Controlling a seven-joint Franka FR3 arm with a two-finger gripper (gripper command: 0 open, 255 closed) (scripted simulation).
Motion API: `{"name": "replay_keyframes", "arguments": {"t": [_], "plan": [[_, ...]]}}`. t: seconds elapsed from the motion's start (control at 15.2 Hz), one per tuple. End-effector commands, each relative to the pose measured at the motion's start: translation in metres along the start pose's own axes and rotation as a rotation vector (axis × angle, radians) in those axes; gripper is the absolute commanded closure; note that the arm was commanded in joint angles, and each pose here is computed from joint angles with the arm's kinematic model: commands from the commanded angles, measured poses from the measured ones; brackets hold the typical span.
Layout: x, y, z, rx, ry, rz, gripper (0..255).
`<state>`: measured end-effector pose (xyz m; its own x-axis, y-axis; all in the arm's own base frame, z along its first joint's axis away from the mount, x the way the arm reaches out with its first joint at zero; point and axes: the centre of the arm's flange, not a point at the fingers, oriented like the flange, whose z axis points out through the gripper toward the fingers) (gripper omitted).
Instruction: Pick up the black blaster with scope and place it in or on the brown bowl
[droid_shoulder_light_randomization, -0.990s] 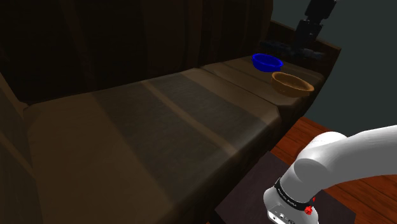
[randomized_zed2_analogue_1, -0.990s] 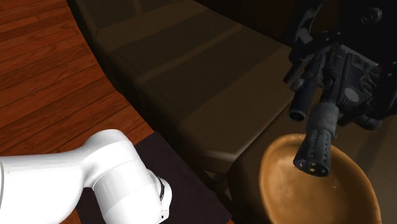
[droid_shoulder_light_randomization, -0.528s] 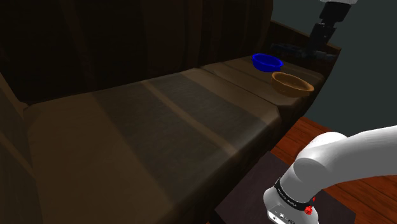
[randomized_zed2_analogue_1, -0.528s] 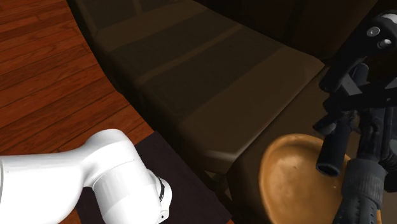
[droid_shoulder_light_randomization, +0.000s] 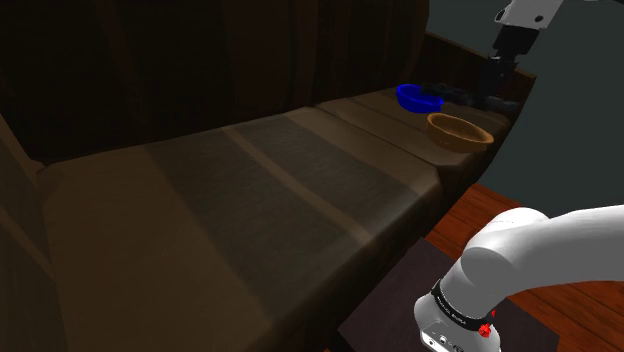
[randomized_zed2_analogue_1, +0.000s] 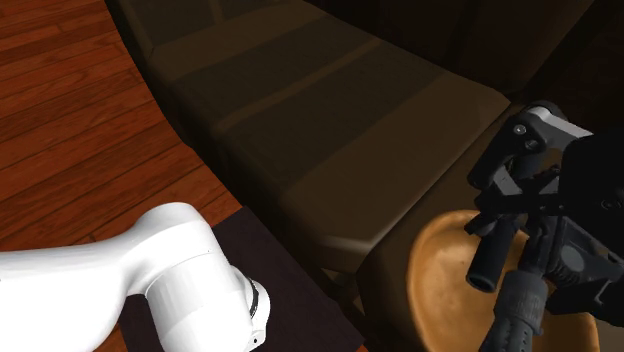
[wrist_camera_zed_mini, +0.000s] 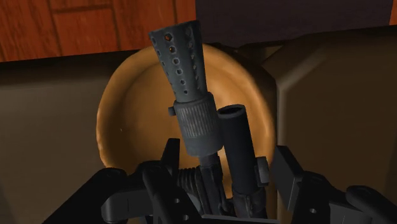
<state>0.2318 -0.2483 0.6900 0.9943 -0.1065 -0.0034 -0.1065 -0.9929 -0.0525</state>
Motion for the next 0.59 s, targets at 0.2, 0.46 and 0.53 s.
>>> {"name": "replay_keyframes", "arguments": {"t": [0.2,0.46,0.53], "plan": [[0.0,0.001,0.026,0.0,0.001,0.0,255],[0.001,0.002,0.04,0.0,0.001,0.0,255],[0.001,0.002,0.04,0.0,0.001,0.0,255]]}}
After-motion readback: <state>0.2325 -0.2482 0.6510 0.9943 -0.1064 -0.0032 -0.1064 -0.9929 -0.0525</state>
